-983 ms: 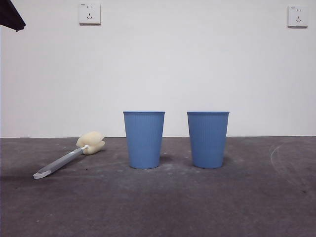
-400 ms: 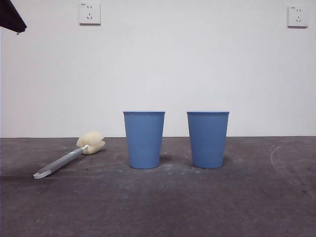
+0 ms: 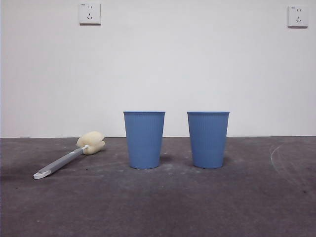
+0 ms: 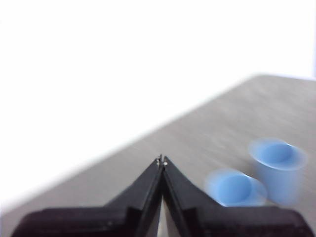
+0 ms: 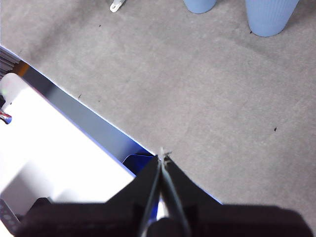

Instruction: Pick up the cup brush,pick up the cup,insert the brush into the cup,clean the cup,put the cup brush back,put the cup back to the fixed position on the table

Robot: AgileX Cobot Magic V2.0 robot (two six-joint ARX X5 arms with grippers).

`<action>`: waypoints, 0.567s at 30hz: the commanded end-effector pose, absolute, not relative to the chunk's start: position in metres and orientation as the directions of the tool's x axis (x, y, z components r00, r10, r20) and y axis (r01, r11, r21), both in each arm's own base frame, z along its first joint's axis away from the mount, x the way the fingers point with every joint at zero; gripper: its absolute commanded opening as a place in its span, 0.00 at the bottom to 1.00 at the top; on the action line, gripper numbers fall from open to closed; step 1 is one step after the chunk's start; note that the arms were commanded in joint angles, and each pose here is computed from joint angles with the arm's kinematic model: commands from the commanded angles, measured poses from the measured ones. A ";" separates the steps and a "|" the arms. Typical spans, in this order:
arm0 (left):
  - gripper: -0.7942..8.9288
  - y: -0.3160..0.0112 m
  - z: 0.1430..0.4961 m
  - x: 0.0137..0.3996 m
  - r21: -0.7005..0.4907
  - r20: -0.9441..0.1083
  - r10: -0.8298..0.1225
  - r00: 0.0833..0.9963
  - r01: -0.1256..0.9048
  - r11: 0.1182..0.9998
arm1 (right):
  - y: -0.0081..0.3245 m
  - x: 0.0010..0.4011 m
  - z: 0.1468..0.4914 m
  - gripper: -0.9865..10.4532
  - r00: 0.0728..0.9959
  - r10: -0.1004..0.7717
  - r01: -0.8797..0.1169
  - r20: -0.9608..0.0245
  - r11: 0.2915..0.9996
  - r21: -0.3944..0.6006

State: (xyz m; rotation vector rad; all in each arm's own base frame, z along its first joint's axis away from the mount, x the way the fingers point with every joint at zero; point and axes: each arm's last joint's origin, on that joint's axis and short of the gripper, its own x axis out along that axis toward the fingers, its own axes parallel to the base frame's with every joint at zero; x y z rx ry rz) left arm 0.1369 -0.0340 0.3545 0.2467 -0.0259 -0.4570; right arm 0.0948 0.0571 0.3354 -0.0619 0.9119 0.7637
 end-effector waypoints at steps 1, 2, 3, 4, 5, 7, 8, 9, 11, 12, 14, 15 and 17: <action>0.08 -0.022 0.339 0.132 0.302 0.023 -0.358 0.933 0.335 0.893 | 0.058 0.096 0.335 0.09 0.372 0.571 -0.627 -0.732 0.736 0.256; 0.08 -0.018 0.333 0.130 0.305 0.037 -0.333 0.942 0.306 0.902 | 0.058 0.096 0.335 0.09 0.370 0.570 -0.626 -0.733 0.736 0.257; 0.08 -0.014 0.325 0.127 0.307 0.049 -0.306 0.951 0.277 0.910 | 0.058 0.096 0.335 0.09 0.369 0.570 -0.626 -0.734 0.736 0.256; 0.08 -0.011 0.316 0.125 0.305 0.053 -0.282 0.958 0.253 0.918 | 0.058 0.097 0.335 0.09 0.368 0.569 -0.625 -0.735 0.737 0.257; 0.08 -0.009 0.307 0.123 0.302 0.051 -0.264 0.963 0.237 0.923 | 0.059 0.097 0.335 0.09 0.366 0.568 -0.625 -0.737 0.737 0.258; 0.08 -0.005 0.287 0.119 0.294 0.029 -0.232 0.972 0.214 0.931 | 0.059 0.098 0.335 0.09 0.368 0.565 -0.623 -0.738 0.740 0.255; 0.08 -0.003 0.276 0.117 0.288 0.016 -0.220 0.975 0.206 0.935 | 0.059 0.099 0.334 0.09 0.369 0.561 -0.621 -0.741 0.742 0.253; 0.08 -0.002 0.266 0.116 0.285 0.004 -0.212 0.977 0.202 0.937 | 0.059 0.099 0.334 0.09 0.369 0.557 -0.619 -0.744 0.744 0.251; 0.08 -0.001 0.246 0.112 0.275 -0.016 -0.201 0.979 0.198 0.941 | 0.059 0.100 0.334 0.09 0.374 0.550 -0.615 -0.747 0.749 0.244; 0.08 -0.001 0.237 0.110 0.270 -0.022 -0.200 0.980 0.198 0.942 | 0.059 0.100 0.333 0.09 0.373 0.547 -0.613 -0.750 0.751 0.243; 0.08 -0.001 0.220 0.107 0.253 -0.032 -0.200 0.979 0.201 0.946 | 0.059 0.101 0.333 0.09 0.373 0.543 -0.611 -0.752 0.754 0.241; 0.08 -0.001 0.213 0.106 0.245 -0.036 -0.200 0.979 0.203 0.948 | 0.059 0.101 0.333 0.09 0.374 0.543 -0.611 -0.752 0.754 0.241; 0.08 -0.001 0.198 0.104 0.223 -0.046 -0.197 0.979 0.202 0.954 | 0.060 0.102 0.333 0.09 0.370 0.541 -0.610 -0.755 0.754 0.242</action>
